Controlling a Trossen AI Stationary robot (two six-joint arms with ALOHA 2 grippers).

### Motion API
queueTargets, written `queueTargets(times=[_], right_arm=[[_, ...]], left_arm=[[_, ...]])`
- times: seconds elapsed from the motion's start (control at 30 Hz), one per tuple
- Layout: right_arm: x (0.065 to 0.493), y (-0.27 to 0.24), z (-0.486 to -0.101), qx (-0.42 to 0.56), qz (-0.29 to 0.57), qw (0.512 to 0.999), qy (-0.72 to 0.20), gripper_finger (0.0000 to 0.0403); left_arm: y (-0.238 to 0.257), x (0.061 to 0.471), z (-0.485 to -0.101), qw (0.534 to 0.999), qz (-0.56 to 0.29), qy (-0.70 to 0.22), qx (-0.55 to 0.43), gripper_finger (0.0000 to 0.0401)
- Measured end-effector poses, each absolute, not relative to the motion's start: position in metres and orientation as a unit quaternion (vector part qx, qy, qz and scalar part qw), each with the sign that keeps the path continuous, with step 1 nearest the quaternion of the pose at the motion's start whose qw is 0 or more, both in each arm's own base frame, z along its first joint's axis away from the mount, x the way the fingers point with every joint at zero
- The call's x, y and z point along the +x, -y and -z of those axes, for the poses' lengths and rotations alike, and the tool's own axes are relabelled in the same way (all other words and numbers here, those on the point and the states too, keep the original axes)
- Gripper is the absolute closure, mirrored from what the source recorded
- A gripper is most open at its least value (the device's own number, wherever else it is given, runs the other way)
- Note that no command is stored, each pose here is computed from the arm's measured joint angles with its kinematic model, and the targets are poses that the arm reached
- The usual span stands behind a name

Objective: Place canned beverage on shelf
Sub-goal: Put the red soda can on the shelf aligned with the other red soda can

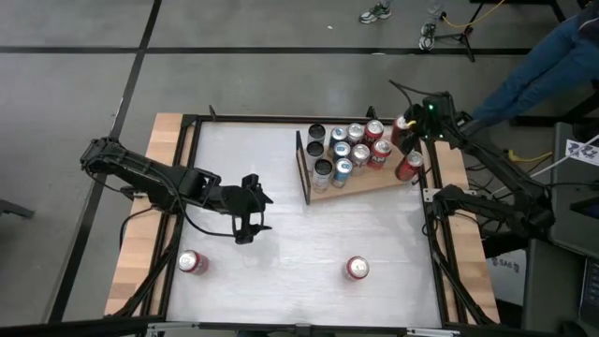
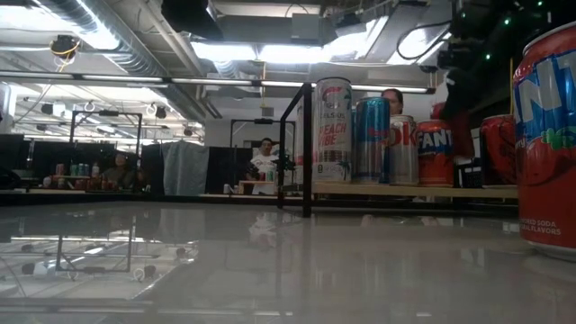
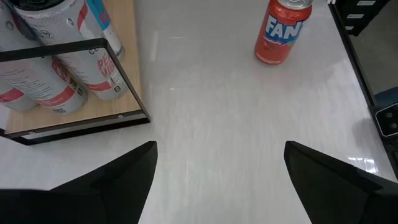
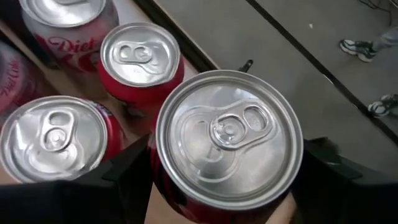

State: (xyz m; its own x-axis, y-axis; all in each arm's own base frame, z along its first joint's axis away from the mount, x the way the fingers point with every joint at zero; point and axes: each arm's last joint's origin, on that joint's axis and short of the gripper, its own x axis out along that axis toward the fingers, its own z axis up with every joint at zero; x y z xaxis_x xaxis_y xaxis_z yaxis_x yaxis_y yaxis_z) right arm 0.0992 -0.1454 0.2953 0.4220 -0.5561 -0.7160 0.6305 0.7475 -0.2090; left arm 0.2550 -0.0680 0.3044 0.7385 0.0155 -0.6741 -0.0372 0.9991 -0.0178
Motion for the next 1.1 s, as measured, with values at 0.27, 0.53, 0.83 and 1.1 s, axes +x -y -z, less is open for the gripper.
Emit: queueTargets(times=[0.27,0.53,0.83,1.1], right_arm=[[0.101,0.148,-0.275,0.046,0.349,0.844,-0.404,0.0116],[0.101,0.148,-0.263,0.053,0.349,0.841,-0.409,0.0116],[0.101,0.147,-0.255,0.066,0.348,0.838,-0.415,0.0116],[0.1,0.147,-0.255,0.068,0.353,0.836,-0.415,0.0112]], left_arm=[[0.068,0.255,-0.304,0.932,-0.014,-0.361,-0.015,0.0059],[0.068,0.255,-0.304,0.932,-0.014,-0.361,-0.015,0.0059],[0.068,0.255,-0.304,0.932,-0.014,-0.361,-0.015,0.0059],[0.068,0.255,-0.304,0.932,-0.014,-0.361,-0.015,0.0059]])
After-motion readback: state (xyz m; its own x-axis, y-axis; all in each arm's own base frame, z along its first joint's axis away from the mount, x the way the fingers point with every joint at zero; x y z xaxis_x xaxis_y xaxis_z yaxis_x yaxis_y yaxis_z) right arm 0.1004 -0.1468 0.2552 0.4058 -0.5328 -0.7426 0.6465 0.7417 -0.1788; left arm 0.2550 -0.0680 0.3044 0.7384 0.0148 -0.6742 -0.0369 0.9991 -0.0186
